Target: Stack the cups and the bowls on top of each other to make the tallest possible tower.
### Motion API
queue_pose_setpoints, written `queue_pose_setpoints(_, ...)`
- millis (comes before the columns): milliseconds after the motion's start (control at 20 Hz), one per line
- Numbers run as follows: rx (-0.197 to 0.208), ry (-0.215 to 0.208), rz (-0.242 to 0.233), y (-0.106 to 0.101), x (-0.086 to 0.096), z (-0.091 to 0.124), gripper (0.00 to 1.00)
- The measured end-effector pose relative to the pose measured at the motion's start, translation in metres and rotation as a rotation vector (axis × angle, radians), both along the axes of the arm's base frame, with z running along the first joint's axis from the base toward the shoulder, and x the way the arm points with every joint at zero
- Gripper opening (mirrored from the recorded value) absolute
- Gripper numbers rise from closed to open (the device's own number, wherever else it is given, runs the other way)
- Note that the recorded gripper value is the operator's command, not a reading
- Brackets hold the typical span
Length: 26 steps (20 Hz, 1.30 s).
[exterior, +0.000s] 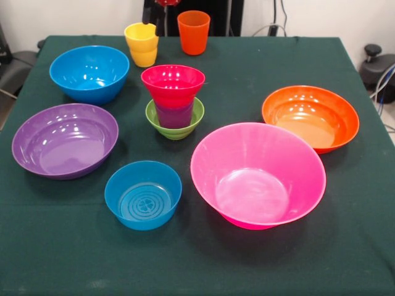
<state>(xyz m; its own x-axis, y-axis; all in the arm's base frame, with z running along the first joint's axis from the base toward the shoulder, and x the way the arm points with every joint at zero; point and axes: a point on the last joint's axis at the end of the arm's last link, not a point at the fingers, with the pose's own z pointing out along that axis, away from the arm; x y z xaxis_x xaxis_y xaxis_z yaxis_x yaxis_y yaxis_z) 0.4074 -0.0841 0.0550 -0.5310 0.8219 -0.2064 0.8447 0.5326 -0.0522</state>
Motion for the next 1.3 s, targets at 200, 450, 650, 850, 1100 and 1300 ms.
queue_pose_setpoints(200, -0.006, 0.002, -0.002, -0.001, -0.001, 0.001, 1.0)
queue_pose_setpoints(450, -0.01, 0.004, 0.001, -0.001, -0.002, 0.001, 1.0)
queue_pose_setpoints(650, -0.006, 0.02, 0.0, -0.001, -0.006, -0.005, 1.0)
queue_pose_setpoints(850, 0.002, 0.046, 0.0, 0.0, -0.011, -0.017, 1.0)
queue_pose_setpoints(1100, 0.018, 0.084, 0.005, 0.003, -0.024, -0.041, 1.0)
queue_pose_setpoints(1300, 0.028, 0.113, 0.007, 0.005, -0.034, -0.053, 1.0)
